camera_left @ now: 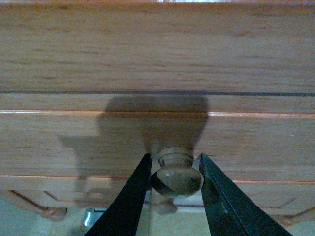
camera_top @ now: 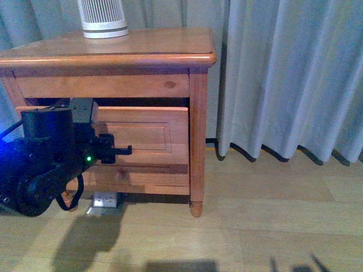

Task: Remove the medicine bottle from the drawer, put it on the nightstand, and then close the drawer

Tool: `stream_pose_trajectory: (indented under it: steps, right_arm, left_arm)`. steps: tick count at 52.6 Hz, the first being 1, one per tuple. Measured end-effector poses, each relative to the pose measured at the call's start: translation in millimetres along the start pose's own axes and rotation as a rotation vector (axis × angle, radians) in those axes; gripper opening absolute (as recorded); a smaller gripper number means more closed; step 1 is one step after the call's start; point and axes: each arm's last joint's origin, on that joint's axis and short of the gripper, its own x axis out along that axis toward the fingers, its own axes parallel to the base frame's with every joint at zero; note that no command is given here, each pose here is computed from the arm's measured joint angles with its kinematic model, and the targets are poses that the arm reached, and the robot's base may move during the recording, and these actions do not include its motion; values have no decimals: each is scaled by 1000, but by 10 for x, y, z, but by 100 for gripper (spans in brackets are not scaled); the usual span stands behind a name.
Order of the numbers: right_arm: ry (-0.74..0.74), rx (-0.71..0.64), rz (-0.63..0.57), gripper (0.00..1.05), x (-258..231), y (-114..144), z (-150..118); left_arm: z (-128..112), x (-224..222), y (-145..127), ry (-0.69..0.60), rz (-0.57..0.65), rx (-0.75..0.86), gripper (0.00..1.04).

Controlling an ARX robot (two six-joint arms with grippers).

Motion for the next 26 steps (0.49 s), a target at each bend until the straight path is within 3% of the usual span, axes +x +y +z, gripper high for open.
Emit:
stream_pose_trajectory:
  steps: [26]
  right_arm:
    - [0, 0, 0, 98, 0, 0, 0]
  left_arm:
    - [-313, -1073, -12, 70, -12, 16, 25]
